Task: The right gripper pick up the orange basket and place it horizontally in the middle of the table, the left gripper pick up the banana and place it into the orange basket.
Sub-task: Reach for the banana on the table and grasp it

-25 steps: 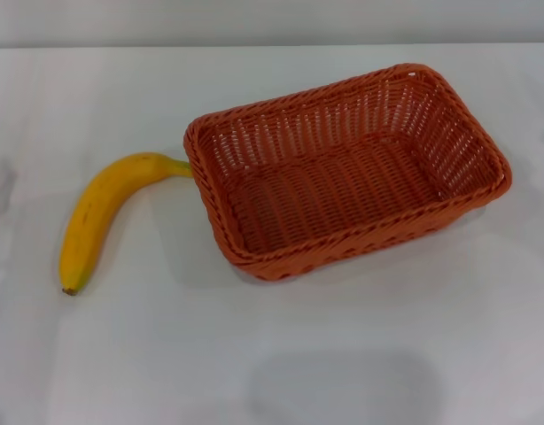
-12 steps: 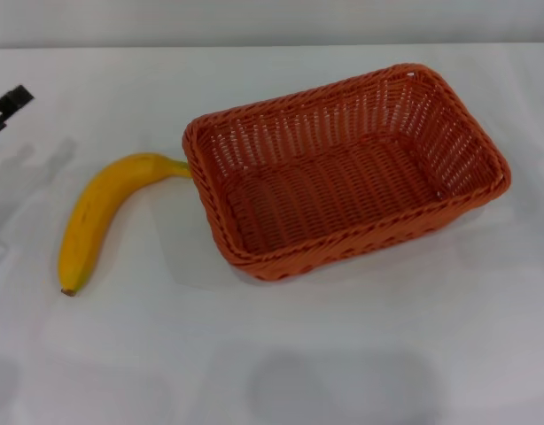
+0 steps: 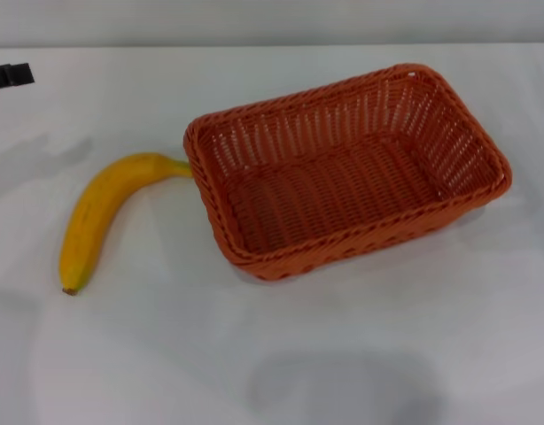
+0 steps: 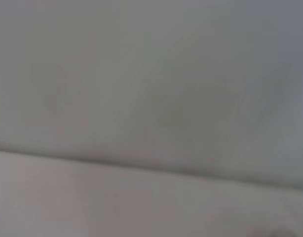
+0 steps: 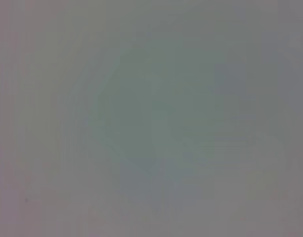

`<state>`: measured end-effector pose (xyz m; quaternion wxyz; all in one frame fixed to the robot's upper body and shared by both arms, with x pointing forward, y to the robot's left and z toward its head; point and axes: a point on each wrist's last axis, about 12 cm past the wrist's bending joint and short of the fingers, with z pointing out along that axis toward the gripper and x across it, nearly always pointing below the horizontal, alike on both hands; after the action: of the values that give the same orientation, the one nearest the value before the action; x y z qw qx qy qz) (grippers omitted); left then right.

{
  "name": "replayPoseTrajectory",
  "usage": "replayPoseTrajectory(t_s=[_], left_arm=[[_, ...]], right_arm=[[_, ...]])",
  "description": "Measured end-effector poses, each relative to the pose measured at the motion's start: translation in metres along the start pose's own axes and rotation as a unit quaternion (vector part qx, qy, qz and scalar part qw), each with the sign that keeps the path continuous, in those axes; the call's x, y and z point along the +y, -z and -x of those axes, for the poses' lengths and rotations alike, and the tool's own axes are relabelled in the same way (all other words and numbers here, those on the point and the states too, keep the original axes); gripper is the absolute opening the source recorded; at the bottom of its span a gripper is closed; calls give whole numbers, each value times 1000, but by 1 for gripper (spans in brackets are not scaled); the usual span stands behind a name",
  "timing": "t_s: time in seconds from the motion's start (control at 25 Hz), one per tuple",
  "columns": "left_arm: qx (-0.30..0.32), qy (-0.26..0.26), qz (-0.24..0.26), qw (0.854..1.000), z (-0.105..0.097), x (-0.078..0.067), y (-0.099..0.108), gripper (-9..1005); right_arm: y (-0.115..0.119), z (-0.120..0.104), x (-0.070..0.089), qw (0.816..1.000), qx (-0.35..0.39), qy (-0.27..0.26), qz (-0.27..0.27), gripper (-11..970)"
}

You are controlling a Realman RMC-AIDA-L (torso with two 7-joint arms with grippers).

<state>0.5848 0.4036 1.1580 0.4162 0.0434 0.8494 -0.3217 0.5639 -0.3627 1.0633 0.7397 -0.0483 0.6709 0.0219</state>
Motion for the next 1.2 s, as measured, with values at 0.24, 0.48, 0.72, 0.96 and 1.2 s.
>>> replayPoseTrajectory(t_s=[0.24,0.48,0.72,0.96,1.2], left_arm=[[97,-32,2,995,32,-23,-9,889],[201,-37,28,978,46,-39,-23,889],[267,-70,49,960,47,-45,-35,889],[328,-120,92,932,35,-50,-69,888],[339,-144,91,925,25,-60,-93,888]], right_arm=[[-9,3,-2,1000,3,1,-9,548],[-16,6,0,1000,3,-1,-8,603],[-25,10,3,1000,-2,-4,-8,808],[-26,11,1,1000,-5,-8,-18,869],[-27,12,2,1000,-6,-9,-18,869]])
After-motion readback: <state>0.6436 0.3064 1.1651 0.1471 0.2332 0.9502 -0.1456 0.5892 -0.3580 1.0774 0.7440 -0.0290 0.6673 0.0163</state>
